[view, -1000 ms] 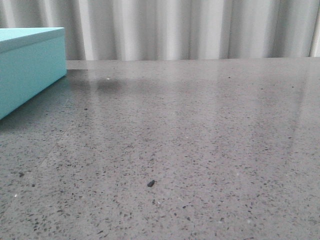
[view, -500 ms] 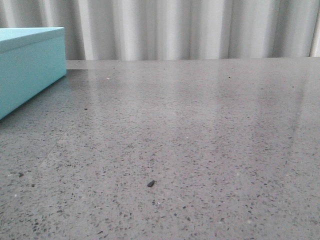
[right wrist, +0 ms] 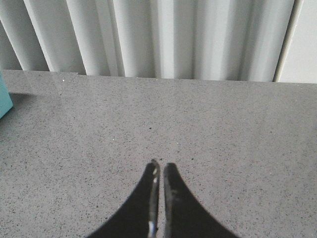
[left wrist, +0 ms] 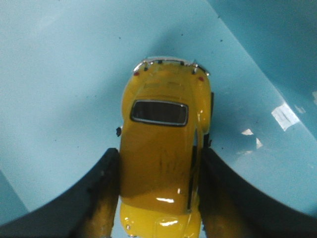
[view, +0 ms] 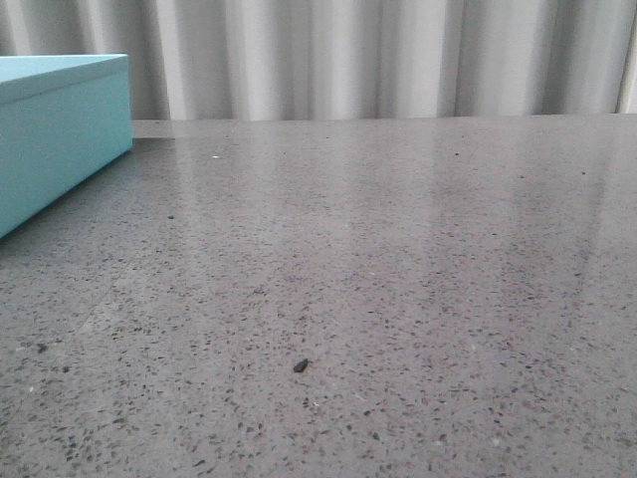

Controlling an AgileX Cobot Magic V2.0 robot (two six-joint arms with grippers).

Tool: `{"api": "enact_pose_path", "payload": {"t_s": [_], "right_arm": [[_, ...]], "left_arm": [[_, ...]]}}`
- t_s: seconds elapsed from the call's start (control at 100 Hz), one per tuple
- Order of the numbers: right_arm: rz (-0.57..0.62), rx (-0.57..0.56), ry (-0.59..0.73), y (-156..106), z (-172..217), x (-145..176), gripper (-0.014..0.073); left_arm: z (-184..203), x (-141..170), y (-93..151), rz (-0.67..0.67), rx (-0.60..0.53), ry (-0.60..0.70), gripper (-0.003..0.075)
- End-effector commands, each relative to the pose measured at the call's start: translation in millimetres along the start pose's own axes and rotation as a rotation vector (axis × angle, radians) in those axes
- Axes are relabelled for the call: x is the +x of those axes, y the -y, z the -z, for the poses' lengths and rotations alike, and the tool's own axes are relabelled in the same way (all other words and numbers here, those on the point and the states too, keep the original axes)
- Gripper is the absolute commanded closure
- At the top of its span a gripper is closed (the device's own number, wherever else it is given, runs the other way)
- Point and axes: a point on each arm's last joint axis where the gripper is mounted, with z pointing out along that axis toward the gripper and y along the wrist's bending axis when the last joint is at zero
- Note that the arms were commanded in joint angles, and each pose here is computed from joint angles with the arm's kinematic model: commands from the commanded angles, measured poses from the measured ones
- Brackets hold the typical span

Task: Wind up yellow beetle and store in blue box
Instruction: 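Lift the beetle with the left gripper and lower it into the box, then open the left gripper to release the beetle inside the box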

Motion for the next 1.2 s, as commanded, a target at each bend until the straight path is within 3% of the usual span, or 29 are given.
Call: {"api": "enact_pose_path", "payload": {"t_s": [0.0, 0.15, 0.44, 0.71, 1.01, 1.11, 1.19], "right_arm": [[0.012, -0.006, 0.103, -1, 4, -13, 0.0636], [0.012, -0.006, 0.103, -1, 4, -13, 0.0636], [0.011, -0.007, 0.102, -1, 4, -13, 0.0636], [0.011, -0.007, 0.102, -1, 4, -13, 0.0636], [0.011, -0.006, 0.096, -1, 4, -13, 0.0636], [0.019, 0.0, 0.097, 0, 4, -13, 0.0636], [0.039, 0.016, 0.111, 2, 7, -11, 0.0636]], "left_arm": [[13, -7, -2, 0.025, -0.03, 0.077, 0.065], [-3, -7, -4, 0.067, -0.003, 0.041, 0.0618], [-11, -9, -3, 0.085, 0.033, 0.041, 0.043], [-7, -10, -2, 0.09, 0.043, 0.039, 0.036], [31, -22, 0, 0.095, 0.046, 0.132, 0.0379], [53, -23, 5, 0.099, 0.038, 0.206, 0.044], [71, -21, 10, 0.098, 0.026, 0.254, 0.0533]]}}
